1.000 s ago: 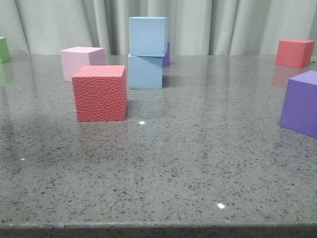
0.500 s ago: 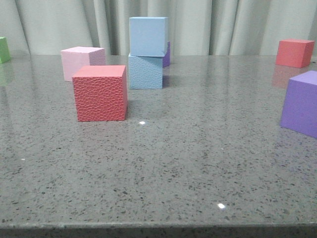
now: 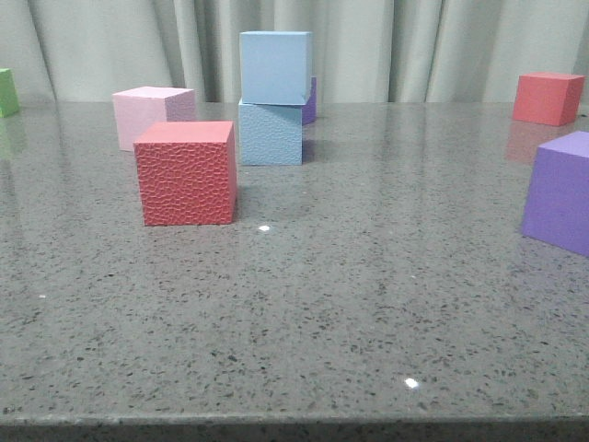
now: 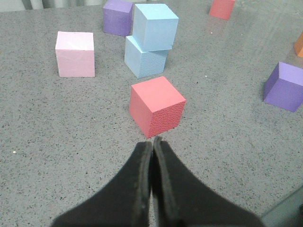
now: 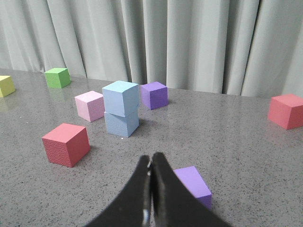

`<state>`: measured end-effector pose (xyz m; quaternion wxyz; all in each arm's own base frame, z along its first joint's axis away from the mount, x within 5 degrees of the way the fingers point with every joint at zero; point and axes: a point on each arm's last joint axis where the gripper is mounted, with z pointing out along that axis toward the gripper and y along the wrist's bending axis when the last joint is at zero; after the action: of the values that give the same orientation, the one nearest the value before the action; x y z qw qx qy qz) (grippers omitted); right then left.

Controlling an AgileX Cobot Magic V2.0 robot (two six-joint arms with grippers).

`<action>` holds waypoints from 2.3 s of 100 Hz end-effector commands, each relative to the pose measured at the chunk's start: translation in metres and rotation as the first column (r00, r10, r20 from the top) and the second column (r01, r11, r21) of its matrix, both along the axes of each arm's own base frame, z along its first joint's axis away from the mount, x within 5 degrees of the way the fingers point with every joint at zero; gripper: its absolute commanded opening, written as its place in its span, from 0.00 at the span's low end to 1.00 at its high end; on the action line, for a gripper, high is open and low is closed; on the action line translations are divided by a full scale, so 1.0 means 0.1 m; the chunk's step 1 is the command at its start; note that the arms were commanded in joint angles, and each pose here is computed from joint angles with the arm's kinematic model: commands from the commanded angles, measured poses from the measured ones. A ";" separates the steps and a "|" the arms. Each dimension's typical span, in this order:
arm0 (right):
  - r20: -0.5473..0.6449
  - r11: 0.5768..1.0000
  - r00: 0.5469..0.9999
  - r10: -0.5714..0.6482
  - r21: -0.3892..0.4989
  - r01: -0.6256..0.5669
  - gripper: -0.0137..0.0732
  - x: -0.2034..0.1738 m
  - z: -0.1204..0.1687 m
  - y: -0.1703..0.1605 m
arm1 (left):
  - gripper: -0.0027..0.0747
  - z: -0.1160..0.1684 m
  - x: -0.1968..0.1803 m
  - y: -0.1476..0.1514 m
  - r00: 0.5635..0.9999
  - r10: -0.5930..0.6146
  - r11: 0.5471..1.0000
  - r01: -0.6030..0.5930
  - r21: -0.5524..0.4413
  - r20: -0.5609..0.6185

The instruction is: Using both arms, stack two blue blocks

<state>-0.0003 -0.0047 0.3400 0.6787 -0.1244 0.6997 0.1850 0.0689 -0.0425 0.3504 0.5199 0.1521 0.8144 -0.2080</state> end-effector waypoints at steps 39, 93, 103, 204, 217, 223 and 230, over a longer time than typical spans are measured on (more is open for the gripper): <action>0.081 1.000 0.997 -0.004 0.020 0.002 0.03 0.00 0.12 0.00 | 0.01 0.11 0.01 -0.03 0.998 -0.019 0.999 0.022 -0.046 0.063; 0.081 1.000 0.997 -0.004 0.020 0.002 0.03 0.00 0.12 0.00 | 0.01 -0.09 0.09 0.01 0.900 0.029 1.000 -0.027 -0.011 0.436; 0.081 1.000 0.997 -0.004 0.020 0.002 0.03 0.00 0.12 0.00 | 0.01 -0.20 0.06 0.11 0.887 0.108 0.993 -0.116 -0.010 0.448; 0.081 1.000 0.997 -0.004 0.020 0.002 0.03 0.00 0.12 0.00 | 0.01 -1.43 -0.15 0.41 0.773 0.467 0.877 -0.467 -0.112 0.429; 0.081 1.000 0.997 -0.004 0.020 0.002 0.03 0.00 0.12 0.00 | 0.01 -1.44 -0.15 0.41 0.776 0.464 0.878 -0.468 -0.103 0.428; 0.081 1.000 0.997 -0.004 0.020 0.002 0.03 0.00 0.12 0.00 | 0.01 -1.44 -0.15 0.41 0.777 0.464 0.878 -0.468 -0.102 0.426; 0.081 1.000 0.997 -0.004 0.020 0.002 0.03 0.00 0.12 0.00 | 0.01 -1.44 -0.15 0.41 0.778 0.464 0.878 -0.469 -0.101 0.425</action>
<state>-0.0005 -0.0049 0.3400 0.6795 -0.1244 0.6992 0.1844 0.0561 -0.0019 0.1991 0.6871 -0.0047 0.7261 -0.0263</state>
